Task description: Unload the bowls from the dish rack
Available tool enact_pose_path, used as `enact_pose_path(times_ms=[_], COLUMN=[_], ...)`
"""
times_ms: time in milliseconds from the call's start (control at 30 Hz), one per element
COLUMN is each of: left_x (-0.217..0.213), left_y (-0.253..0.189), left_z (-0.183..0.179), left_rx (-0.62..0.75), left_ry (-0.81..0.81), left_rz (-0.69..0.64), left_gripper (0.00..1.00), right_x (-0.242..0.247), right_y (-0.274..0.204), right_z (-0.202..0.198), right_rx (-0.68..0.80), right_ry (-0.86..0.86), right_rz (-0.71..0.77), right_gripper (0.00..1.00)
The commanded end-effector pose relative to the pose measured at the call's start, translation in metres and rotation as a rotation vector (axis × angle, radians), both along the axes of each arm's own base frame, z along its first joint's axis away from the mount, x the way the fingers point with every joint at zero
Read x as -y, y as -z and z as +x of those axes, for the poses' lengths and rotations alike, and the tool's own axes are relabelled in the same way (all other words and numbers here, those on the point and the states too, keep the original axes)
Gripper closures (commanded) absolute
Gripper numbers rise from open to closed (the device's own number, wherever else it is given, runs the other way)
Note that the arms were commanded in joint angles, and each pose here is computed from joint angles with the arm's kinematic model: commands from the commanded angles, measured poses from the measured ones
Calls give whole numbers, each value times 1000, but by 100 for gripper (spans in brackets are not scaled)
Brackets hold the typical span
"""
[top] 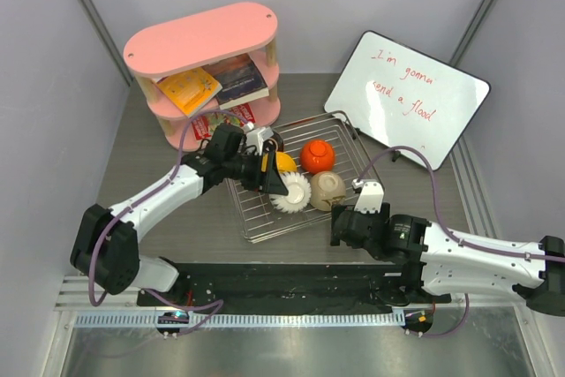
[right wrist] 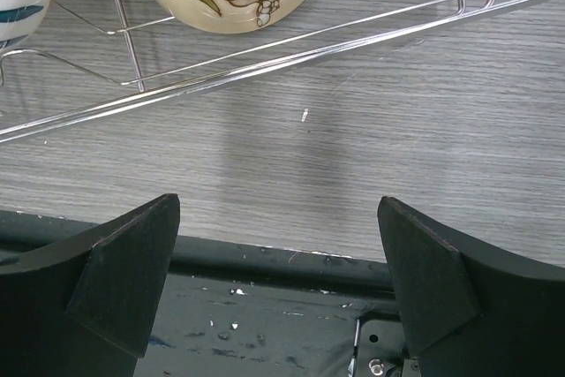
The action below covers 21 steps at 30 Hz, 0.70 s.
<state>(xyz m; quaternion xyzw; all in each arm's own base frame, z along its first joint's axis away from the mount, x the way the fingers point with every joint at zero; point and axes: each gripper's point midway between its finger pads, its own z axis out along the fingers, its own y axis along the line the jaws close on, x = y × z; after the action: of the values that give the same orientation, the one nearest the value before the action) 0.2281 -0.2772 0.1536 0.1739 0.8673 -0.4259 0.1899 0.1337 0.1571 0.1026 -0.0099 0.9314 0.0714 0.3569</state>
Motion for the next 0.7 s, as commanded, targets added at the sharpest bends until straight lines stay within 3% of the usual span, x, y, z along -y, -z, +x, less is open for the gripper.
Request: enact_pose_path(times_ms=[0, 400, 667], left_x=[11, 4, -26], left_y=[-45, -92, -90], left_z=[1, -6, 0], left_rx=[93, 169, 233], left_ry=[45, 34, -109], left_rz=[-103, -124, 0], left_gripper=[100, 100, 100], right_x=[1, 13, 14], right_y=[-16, -22, -26], right_z=[9, 9, 11], right_rx=[57, 82, 93], right_ry=[48, 91, 98], right_rz=[41, 71, 73], right_gripper=[0, 0, 0])
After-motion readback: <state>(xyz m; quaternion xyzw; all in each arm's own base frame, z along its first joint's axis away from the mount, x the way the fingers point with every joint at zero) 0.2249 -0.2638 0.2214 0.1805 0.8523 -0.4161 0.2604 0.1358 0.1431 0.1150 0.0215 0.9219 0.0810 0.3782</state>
